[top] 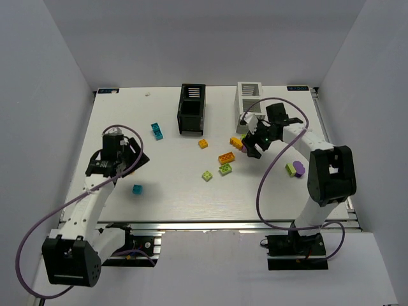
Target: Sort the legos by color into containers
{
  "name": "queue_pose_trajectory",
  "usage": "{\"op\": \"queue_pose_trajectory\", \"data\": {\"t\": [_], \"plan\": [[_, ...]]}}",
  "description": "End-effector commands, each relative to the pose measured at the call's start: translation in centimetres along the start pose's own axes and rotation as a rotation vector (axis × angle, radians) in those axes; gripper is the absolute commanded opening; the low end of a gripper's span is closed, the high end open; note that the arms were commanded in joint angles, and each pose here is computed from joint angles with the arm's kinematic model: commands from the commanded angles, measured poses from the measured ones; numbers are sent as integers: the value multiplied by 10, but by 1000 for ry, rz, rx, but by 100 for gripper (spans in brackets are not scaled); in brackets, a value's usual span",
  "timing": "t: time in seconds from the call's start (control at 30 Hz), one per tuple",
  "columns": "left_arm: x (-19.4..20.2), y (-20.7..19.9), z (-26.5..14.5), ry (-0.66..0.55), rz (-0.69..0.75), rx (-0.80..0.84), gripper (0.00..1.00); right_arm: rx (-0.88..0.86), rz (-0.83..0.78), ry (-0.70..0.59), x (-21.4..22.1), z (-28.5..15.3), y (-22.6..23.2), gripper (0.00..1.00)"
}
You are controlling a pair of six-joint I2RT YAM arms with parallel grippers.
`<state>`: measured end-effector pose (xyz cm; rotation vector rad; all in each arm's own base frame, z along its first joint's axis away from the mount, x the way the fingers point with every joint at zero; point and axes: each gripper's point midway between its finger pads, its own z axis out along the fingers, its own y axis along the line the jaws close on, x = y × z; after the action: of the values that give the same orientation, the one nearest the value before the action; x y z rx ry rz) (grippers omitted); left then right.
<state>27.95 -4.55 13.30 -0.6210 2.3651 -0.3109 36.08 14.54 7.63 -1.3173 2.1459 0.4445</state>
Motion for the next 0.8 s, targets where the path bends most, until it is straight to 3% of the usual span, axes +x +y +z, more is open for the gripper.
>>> {"op": "queue_pose_trajectory", "data": {"t": [0.0,0.23,0.5,0.63,0.73,0.77], "plan": [[1,-12,-15,-52,-49,100,77,109,-99,35,-15,-3,-39,89],[20,-21,-23,-73,-125,232,78,22,-112,114,-6,20,-46,88],[17,-27,-28,-95,-146,272,78,-39,-91,218,12,44,-31,74],[18,-29,-29,-105,-166,296,78,-32,-83,244,15,50,-31,54],[17,-31,-34,-119,-164,313,78,-40,-134,245,23,34,-17,24],[17,-32,-34,-121,-162,320,78,-33,-174,216,15,22,-14,21]]}}
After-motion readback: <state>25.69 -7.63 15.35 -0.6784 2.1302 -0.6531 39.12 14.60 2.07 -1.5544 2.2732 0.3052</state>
